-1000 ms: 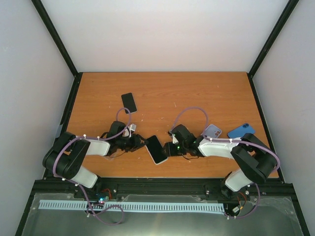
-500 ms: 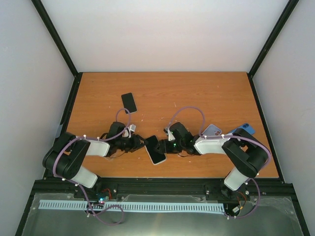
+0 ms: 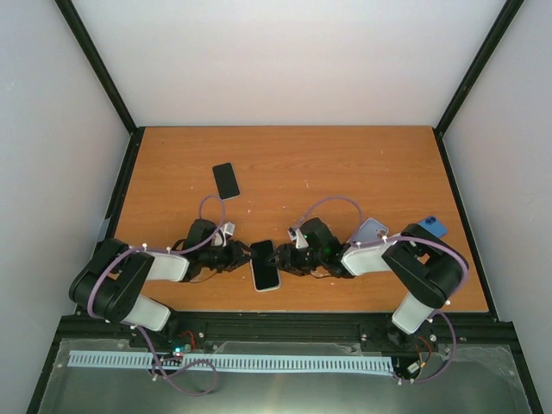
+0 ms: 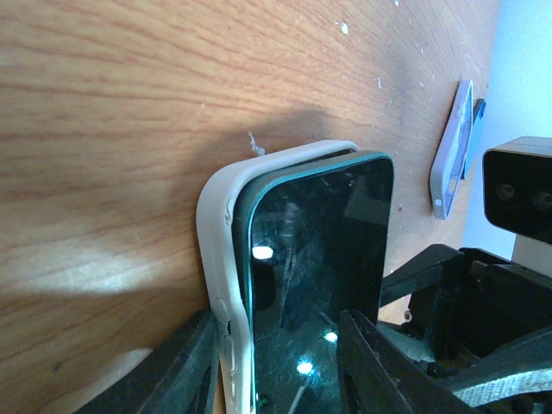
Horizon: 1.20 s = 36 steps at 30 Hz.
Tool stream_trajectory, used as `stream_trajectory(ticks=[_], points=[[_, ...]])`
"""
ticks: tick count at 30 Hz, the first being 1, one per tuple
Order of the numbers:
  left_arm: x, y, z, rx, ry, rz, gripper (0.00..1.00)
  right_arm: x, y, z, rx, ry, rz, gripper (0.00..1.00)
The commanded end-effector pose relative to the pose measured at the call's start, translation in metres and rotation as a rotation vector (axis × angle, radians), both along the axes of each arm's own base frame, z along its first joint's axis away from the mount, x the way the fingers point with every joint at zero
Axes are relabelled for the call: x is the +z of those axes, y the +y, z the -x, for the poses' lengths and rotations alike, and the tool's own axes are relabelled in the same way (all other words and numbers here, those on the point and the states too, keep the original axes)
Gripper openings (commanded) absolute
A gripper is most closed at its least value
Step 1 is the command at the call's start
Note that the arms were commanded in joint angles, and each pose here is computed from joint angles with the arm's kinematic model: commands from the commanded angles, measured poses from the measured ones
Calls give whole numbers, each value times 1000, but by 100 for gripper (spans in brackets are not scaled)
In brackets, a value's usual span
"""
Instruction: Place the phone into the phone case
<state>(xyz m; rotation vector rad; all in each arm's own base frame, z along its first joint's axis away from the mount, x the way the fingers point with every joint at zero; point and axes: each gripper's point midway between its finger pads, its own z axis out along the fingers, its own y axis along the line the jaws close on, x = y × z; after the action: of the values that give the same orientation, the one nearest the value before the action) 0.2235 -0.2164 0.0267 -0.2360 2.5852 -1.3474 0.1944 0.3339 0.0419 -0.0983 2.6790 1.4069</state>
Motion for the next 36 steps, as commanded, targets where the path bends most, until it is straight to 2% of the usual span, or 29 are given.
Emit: stream_trajectory(ticks=[1,14,21,30,33,36], points=[[9,-8,10,-40,-2,43,39,47,24,-8,2,-44,-198,58],[17,-7,16,-29,-5,66,43,67,31,-6,-2,-21,-345,59],[14,-4,19,-18,5,56,44,52,29,-7,7,-38,-269,58],[15,-3,18,-9,7,53,44,44,28,-10,13,-67,-231,28],[16,-4,17,-7,8,53,44,41,29,-10,17,-65,-226,22],[16,-4,16,-6,8,51,44,38,29,-11,15,-64,-210,20]])
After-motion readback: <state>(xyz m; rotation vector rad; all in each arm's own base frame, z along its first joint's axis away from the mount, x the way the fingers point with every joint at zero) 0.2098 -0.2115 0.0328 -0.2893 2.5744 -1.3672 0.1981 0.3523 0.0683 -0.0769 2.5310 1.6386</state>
